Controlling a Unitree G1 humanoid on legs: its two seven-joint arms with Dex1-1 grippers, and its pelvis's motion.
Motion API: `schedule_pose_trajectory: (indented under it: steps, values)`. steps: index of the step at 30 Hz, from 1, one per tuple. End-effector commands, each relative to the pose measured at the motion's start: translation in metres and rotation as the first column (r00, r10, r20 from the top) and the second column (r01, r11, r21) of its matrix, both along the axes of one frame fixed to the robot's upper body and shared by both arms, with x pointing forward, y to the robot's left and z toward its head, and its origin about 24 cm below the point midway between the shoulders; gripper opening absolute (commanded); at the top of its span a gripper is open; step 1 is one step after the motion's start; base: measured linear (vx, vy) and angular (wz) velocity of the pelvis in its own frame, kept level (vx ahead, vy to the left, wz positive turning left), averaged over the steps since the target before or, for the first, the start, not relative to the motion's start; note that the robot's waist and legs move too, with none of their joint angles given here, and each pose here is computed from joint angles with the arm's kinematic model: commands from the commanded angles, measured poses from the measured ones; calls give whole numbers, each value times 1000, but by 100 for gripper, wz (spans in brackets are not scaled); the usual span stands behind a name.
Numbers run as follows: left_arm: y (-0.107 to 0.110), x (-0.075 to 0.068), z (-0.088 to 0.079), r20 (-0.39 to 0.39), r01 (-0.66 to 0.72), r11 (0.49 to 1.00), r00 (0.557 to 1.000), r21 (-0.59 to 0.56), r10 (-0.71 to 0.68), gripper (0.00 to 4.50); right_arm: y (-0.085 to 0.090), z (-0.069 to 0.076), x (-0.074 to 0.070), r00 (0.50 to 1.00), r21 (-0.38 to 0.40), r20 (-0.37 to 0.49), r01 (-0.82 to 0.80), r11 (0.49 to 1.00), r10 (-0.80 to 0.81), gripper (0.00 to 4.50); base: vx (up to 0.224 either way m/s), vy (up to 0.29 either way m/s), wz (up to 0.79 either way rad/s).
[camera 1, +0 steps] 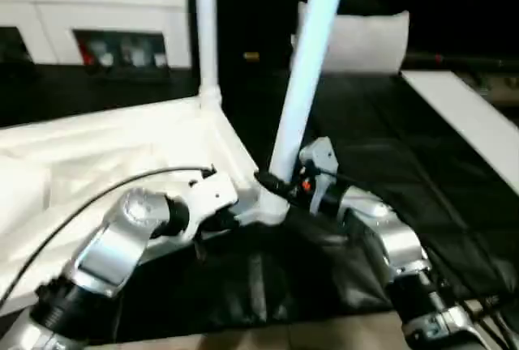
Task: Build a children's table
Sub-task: Insert table leg to table base
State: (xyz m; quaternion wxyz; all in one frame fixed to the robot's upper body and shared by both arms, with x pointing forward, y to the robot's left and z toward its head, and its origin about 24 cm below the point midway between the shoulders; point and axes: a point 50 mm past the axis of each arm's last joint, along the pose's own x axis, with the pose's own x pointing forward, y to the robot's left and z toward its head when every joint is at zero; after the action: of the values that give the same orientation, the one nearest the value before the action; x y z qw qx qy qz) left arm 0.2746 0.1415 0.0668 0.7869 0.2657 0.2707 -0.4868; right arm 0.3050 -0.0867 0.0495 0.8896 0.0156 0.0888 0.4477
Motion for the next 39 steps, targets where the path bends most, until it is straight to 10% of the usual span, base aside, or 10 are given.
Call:
schedule_pose_trajectory:
  steps: [1,23,39]
  values:
    - [0,13,21,122,-18,1000,992,2,17,0,-19,-56,-20,966,-145,-250,25,989,-61,188,0,0,0]
    - [1,23,16,122,123,992,985,12,-124,0,-17,-51,-11,972,-133,-227,27,991,-57,188,0,0,0]
    - [6,25,18,116,151,989,982,5,-150,0,-24,-48,-10,979,-125,-188,51,991,-74,367,0,0,0]
